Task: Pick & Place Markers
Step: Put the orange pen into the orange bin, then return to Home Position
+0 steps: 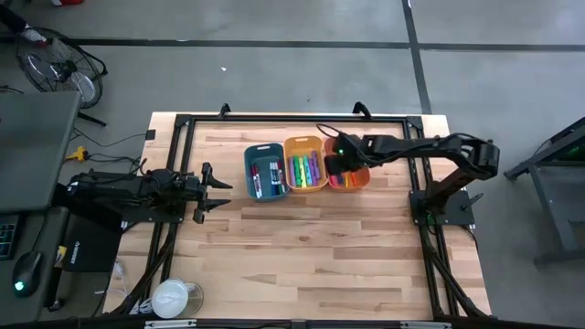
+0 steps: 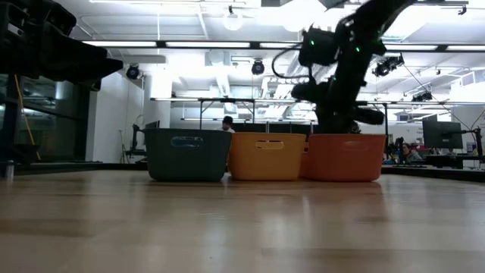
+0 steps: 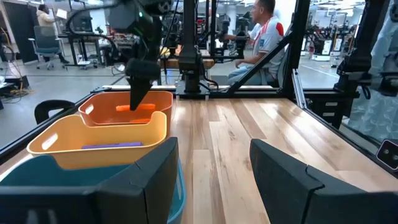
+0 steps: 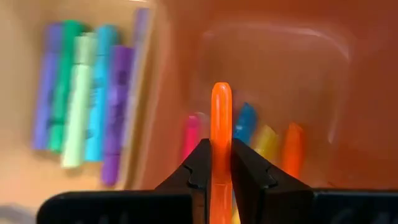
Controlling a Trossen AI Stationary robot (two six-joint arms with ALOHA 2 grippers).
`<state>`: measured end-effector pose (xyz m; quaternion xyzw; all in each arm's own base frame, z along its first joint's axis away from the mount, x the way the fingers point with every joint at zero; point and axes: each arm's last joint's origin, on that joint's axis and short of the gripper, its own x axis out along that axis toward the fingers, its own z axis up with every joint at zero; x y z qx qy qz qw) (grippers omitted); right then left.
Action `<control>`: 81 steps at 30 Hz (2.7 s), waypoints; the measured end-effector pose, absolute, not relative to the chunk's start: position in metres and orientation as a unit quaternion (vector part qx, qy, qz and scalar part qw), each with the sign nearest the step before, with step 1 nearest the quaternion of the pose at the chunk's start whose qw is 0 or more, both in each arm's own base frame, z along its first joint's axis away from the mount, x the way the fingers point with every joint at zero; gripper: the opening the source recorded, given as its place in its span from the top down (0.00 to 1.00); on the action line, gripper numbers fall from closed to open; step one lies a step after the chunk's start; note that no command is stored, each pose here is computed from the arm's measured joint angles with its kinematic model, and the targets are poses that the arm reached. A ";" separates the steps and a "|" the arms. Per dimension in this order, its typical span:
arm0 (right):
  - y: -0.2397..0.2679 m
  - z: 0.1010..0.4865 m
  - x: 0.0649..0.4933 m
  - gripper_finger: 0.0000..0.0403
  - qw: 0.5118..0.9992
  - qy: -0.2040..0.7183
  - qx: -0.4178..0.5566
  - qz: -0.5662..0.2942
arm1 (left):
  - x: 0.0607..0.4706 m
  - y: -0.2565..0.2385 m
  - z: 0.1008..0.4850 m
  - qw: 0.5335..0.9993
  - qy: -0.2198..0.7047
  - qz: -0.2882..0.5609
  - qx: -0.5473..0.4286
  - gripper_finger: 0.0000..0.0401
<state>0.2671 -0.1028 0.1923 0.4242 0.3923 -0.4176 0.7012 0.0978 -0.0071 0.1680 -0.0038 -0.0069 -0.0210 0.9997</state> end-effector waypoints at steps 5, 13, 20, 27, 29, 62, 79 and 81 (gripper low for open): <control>-0.099 0.171 0.255 0.92 0.668 0.380 0.446 -0.458 | 0.098 -0.007 0.168 1.000 -0.007 -0.021 -0.004 0.51; -0.096 0.160 0.250 0.87 0.661 0.371 0.451 -0.471 | 0.098 -0.007 0.168 1.000 -0.007 -0.021 -0.004 0.51; -0.097 0.160 0.252 0.82 0.675 0.370 0.444 -0.459 | 0.098 -0.007 0.168 1.000 -0.007 -0.021 -0.004 0.51; -0.095 0.161 0.254 0.82 0.683 0.372 0.449 -0.440 | 0.098 -0.007 0.168 1.000 -0.007 -0.021 -0.004 0.51; -0.093 0.165 0.254 0.82 0.692 0.372 0.445 -0.429 | 0.098 -0.007 0.168 1.000 -0.007 -0.021 -0.004 0.51; 0.018 0.211 0.146 0.82 0.966 0.126 0.209 -0.088 | 0.098 -0.007 0.168 1.000 -0.007 -0.021 -0.004 0.51; 0.013 0.187 0.100 0.82 0.993 -0.002 0.110 -0.035 | 0.098 -0.007 0.168 1.000 -0.007 -0.021 -0.004 0.51; 0.012 0.186 0.096 0.82 0.994 -0.011 0.100 -0.033 | 0.098 -0.007 0.168 1.000 -0.007 -0.021 -0.004 0.51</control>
